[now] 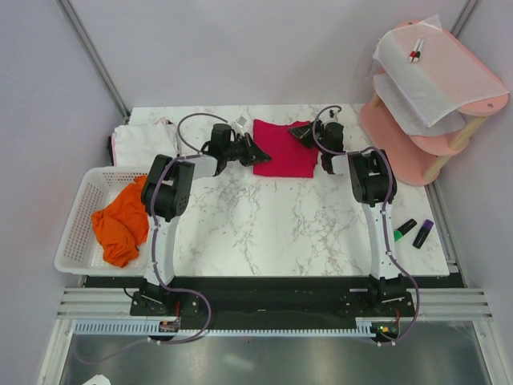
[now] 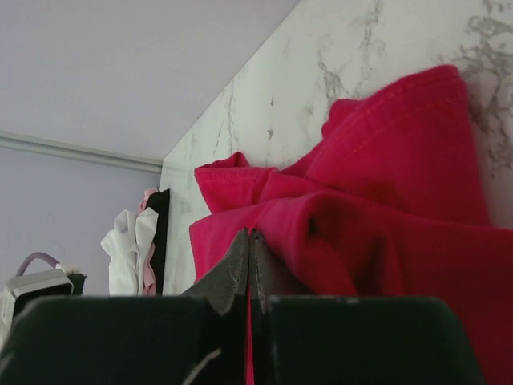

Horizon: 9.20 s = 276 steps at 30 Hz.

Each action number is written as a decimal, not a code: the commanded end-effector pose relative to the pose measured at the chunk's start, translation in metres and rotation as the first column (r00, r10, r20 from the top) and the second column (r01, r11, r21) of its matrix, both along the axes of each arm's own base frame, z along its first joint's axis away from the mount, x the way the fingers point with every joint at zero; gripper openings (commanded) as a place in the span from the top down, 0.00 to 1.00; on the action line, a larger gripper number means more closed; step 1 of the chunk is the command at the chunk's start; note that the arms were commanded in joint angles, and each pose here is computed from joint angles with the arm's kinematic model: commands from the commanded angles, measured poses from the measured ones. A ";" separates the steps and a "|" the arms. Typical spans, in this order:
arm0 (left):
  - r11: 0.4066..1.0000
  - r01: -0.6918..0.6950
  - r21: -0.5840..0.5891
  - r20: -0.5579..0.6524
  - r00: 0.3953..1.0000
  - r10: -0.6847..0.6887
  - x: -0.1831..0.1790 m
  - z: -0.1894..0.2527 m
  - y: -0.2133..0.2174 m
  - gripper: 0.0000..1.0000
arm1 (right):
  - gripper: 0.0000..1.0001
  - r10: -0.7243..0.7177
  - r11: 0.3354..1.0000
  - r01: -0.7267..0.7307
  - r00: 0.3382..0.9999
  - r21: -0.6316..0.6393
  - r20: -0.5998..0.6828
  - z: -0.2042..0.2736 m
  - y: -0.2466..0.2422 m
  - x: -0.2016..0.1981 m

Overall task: Fold and stack the t-shirts
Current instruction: Smooth out wrinkles on the folded tshirt, then put the neatly folded tshirt into the corner of the board with the left arm

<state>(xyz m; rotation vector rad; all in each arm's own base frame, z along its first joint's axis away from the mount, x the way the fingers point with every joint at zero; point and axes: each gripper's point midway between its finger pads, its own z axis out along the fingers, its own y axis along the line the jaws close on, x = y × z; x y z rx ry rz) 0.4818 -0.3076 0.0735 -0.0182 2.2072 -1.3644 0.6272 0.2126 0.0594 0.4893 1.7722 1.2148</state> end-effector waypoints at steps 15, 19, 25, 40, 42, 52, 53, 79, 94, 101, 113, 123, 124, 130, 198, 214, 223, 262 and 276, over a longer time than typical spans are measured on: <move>0.999 0.031 0.038 -0.063 0.998 -0.029 -0.028 -0.043 -0.002 0.98 | 1.00 -0.076 0.995 0.074 0.997 0.067 0.026 -0.007 -0.028 0.018; 0.990 0.003 0.140 0.051 0.999 -0.011 -0.019 0.003 0.009 0.98 | 1.00 -0.046 0.998 0.043 0.996 0.050 0.070 0.019 -0.026 0.010; 0.869 -0.217 0.445 0.202 0.970 0.139 0.007 0.071 0.066 0.40 | 1.00 -0.007 1.000 0.008 0.992 -0.012 0.123 0.067 -0.024 -0.030; -0.044 -0.350 0.936 0.332 0.834 0.440 0.026 0.062 0.238 0.00 | 1.00 0.136 0.974 -0.144 0.989 -0.174 -0.057 0.054 -0.009 -0.161; -0.165 -0.318 0.934 0.358 0.825 0.438 0.019 0.057 0.255 0.00 | 1.00 0.150 0.970 -0.160 0.986 -0.182 -0.070 0.052 -0.007 -0.172; -0.311 -0.166 0.936 0.316 0.787 0.529 -0.007 0.016 0.310 0.00 | 1.00 0.213 0.958 -0.234 0.968 -0.163 -0.135 0.029 -0.001 -0.196; -0.323 -0.160 0.933 0.321 0.778 0.541 -0.008 0.016 0.318 0.00 | 1.00 0.218 0.958 -0.240 0.965 -0.157 -0.147 0.024 0.001 -0.198; -0.302 -0.074 0.950 0.240 0.793 0.561 0.003 -0.034 0.361 0.00 | 1.00 0.278 0.956 -0.287 0.951 -0.054 -0.134 0.024 0.015 -0.201; -0.149 -0.043 0.988 0.129 0.757 0.641 -0.001 -0.060 0.381 0.94 | 0.55 0.300 0.951 -0.306 0.947 -0.037 -0.115 0.034 0.018 -0.205; -0.056 -0.070 0.996 0.089 0.768 0.634 0.002 -0.058 0.366 0.98 | 0.51 0.295 0.951 -0.303 0.948 -0.056 -0.118 0.035 0.015 -0.209; 0.114 -0.114 0.987 0.045 0.875 0.482 0.019 -0.066 0.246 0.98 | 0.49 0.300 0.950 -0.308 0.946 -0.048 -0.123 0.031 0.015 -0.216; 0.251 -0.163 0.954 0.053 0.918 0.394 0.027 -0.050 0.162 0.98 | 0.48 0.305 0.947 -0.315 0.943 -0.062 -0.131 0.027 0.015 -0.217; 0.255 -0.160 0.954 0.049 0.918 0.394 0.025 -0.049 0.162 0.98 | 0.48 0.304 0.947 -0.314 0.943 -0.062 -0.134 0.026 0.014 -0.217; 0.301 -0.204 0.931 0.079 0.921 0.381 0.015 -0.007 0.153 0.44 | 0.47 0.303 0.948 -0.313 0.943 -0.056 -0.141 0.020 0.015 -0.215; 0.730 -0.620 0.287 0.158 0.782 0.603 0.083 0.074 0.312 0.98 | 0.36 0.451 0.882 -0.438 0.891 -0.176 0.042 0.002 0.216 -0.093; 0.749 -0.643 0.161 0.110 0.766 0.633 0.073 0.061 0.336 0.98 | 0.35 0.460 0.876 -0.454 0.888 -0.164 0.001 -0.021 0.214 -0.103; 0.643 -0.719 0.265 0.147 0.689 0.710 0.058 0.060 0.358 0.02 | 0.34 0.465 0.875 -0.444 0.883 -0.195 0.073 0.024 0.206 -0.114; 0.955 -0.055 0.291 -0.079 0.994 0.082 0.012 -0.054 0.020 0.06 | 0.31 -0.076 0.782 0.041 0.997 -0.622 -0.030 0.022 -0.058 -0.096; 0.896 0.088 0.436 -0.138 0.990 -0.030 -0.006 -0.078 -0.049 0.17 | 0.32 -0.005 0.792 -0.114 0.981 -0.600 -0.193 -0.033 -0.041 -0.090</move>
